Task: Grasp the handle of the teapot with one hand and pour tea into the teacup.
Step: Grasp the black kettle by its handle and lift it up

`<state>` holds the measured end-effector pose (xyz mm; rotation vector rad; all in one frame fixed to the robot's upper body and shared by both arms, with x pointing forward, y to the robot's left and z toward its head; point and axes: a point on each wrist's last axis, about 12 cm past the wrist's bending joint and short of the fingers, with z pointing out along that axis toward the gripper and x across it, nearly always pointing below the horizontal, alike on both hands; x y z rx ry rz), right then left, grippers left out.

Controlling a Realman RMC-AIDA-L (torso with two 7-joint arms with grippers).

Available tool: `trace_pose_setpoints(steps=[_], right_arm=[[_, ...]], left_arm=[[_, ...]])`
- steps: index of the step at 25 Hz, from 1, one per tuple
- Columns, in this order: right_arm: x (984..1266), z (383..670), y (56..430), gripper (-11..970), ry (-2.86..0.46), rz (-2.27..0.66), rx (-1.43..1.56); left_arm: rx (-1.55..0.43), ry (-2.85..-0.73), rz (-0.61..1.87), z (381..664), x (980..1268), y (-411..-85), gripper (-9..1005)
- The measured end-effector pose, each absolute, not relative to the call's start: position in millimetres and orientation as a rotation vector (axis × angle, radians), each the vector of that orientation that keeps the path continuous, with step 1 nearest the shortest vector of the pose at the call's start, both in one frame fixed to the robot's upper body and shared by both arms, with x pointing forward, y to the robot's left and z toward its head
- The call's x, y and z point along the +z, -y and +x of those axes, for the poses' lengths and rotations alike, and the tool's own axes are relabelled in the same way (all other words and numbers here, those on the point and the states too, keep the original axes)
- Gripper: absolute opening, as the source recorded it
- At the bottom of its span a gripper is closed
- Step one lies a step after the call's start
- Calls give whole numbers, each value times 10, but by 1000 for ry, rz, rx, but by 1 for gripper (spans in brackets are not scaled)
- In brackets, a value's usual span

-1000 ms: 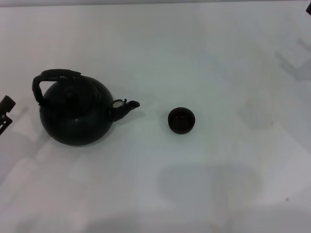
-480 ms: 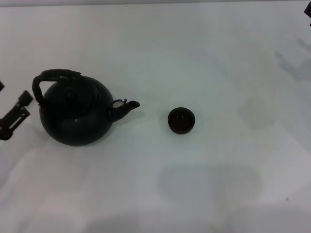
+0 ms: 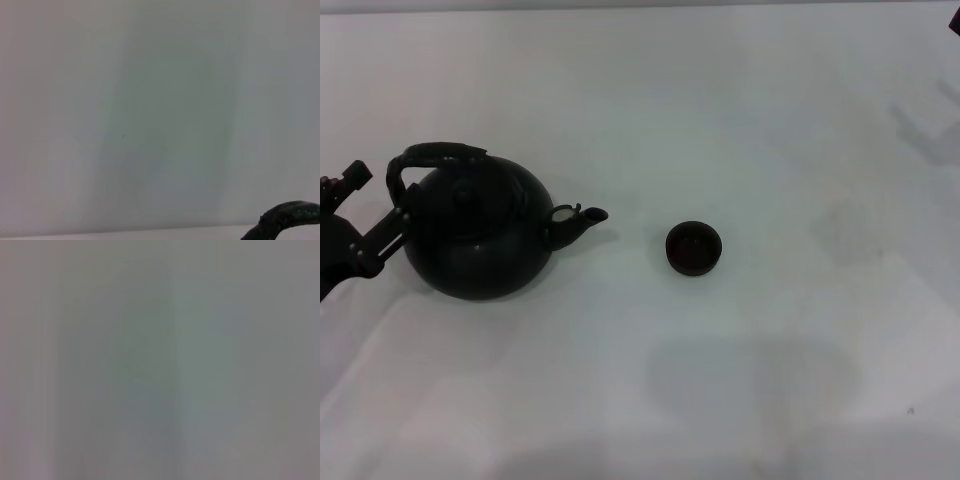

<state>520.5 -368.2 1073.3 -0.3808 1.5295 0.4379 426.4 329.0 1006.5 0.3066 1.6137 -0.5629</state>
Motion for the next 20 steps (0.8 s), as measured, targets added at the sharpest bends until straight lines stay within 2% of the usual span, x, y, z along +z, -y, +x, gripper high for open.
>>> trace_pose_setpoints(steps=[19, 20], right_arm=[[10729, 5307, 3667, 874, -1552, -392, 393], [10726, 5306, 3668, 874, -1552, -389, 392]], left_arm=[[-597, -1617, 292, 4365, 10047, -3174, 706], [-597, -1618, 293, 4361, 10045, -3174, 669]])
